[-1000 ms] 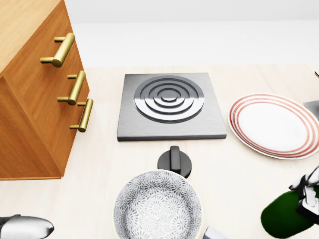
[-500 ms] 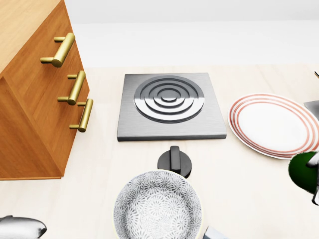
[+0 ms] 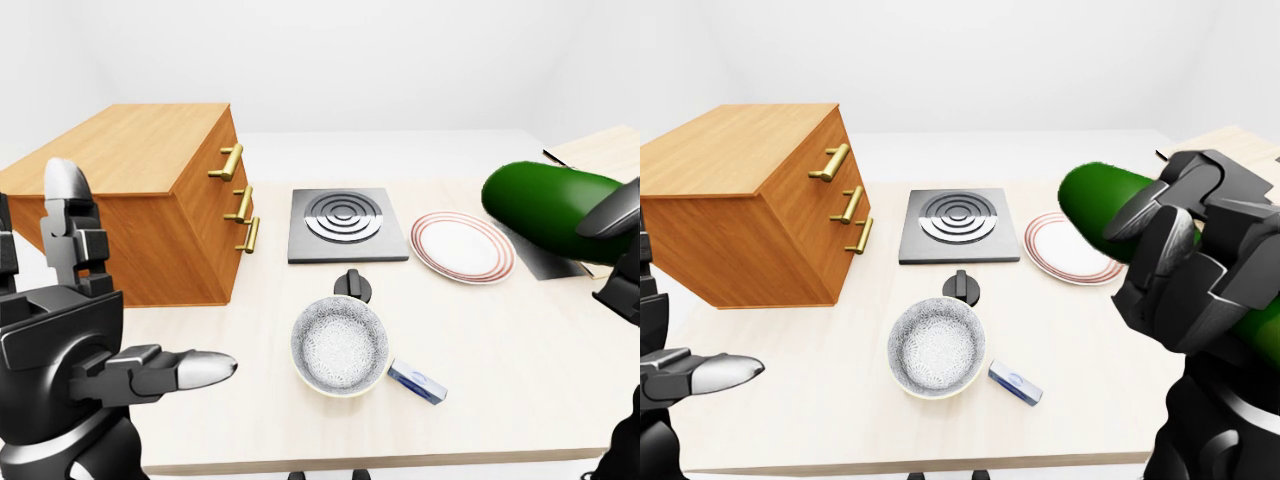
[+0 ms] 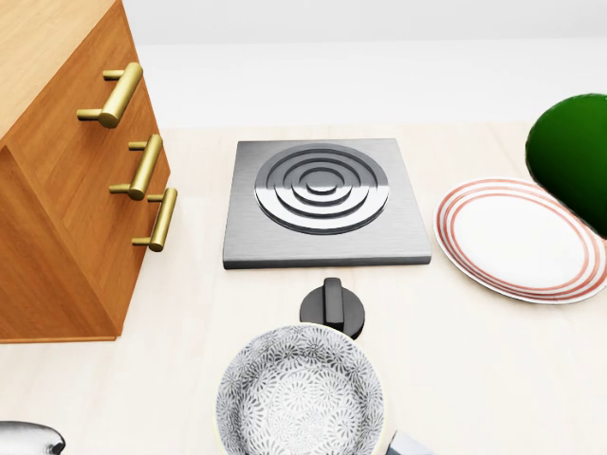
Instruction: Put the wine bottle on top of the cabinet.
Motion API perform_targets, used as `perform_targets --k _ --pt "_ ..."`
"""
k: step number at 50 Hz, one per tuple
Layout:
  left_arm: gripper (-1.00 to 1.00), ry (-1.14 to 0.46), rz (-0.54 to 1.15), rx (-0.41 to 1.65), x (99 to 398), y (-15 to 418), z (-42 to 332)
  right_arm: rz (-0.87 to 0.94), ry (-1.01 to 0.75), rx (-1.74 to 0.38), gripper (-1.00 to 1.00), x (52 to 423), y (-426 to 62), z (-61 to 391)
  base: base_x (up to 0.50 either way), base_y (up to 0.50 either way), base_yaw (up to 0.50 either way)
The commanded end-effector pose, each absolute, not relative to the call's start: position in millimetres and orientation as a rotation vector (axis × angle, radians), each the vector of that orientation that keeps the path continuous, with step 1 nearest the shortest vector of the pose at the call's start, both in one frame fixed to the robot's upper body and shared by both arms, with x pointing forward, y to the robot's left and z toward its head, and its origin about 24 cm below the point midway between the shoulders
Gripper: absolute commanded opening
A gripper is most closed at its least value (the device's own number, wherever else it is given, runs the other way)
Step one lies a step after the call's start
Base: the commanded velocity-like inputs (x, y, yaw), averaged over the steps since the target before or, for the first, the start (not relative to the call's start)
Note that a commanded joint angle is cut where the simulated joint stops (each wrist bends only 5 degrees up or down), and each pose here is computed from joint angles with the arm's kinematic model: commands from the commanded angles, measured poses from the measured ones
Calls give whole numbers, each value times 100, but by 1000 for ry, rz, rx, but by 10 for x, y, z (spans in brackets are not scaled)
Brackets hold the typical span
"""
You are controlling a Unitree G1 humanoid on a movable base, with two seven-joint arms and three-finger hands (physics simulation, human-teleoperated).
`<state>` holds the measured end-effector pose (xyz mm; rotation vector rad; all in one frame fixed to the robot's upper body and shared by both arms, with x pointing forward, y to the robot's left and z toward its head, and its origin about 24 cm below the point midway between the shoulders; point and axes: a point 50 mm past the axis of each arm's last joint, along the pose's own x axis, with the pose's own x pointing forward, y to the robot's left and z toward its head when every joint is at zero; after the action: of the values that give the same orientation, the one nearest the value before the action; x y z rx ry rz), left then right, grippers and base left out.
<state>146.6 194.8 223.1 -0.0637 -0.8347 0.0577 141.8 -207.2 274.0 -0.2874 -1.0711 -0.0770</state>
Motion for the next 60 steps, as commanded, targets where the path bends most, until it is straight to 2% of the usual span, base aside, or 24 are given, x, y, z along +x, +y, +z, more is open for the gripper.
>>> perform_targets --k 1,9,22,28,31,42,50,60 --pt "100 -842 64 -63 1453 1960 2243 -72 -1237 -258 -100 1392 -1950 2960 0 0 0" --pt "100 -871 62 -64 1434 1956 2289 -17 -1317 -277 -100 1538 -1825 3144 0 0 0" --pt "100 -950 57 -69 1484 1950 2426 54 -1249 -218 -100 1891 -1609 3156 0 0 0" --pt "100 -1053 33 -60 1492 1897 2604 78 -1265 -213 -100 1879 -1525 3163 0 0 0" --pt "100 -1179 5 -122 1433 1890 2816 82 -1275 -211 -100 1856 -1505 3164 0 0 0" --pt "100 -1288 -61 -142 1497 1749 3039 101 -1310 -199 -100 1792 -1436 3180 0 0 0" --pt "100 -1254 -93 -96 1732 1583 3074 110 -1282 -187 -100 1856 -1397 3157 0 0 0" --pt "100 -1243 -122 16 1875 1367 3088 119 -1232 -173 -100 1952 -1361 3103 0 0 0"
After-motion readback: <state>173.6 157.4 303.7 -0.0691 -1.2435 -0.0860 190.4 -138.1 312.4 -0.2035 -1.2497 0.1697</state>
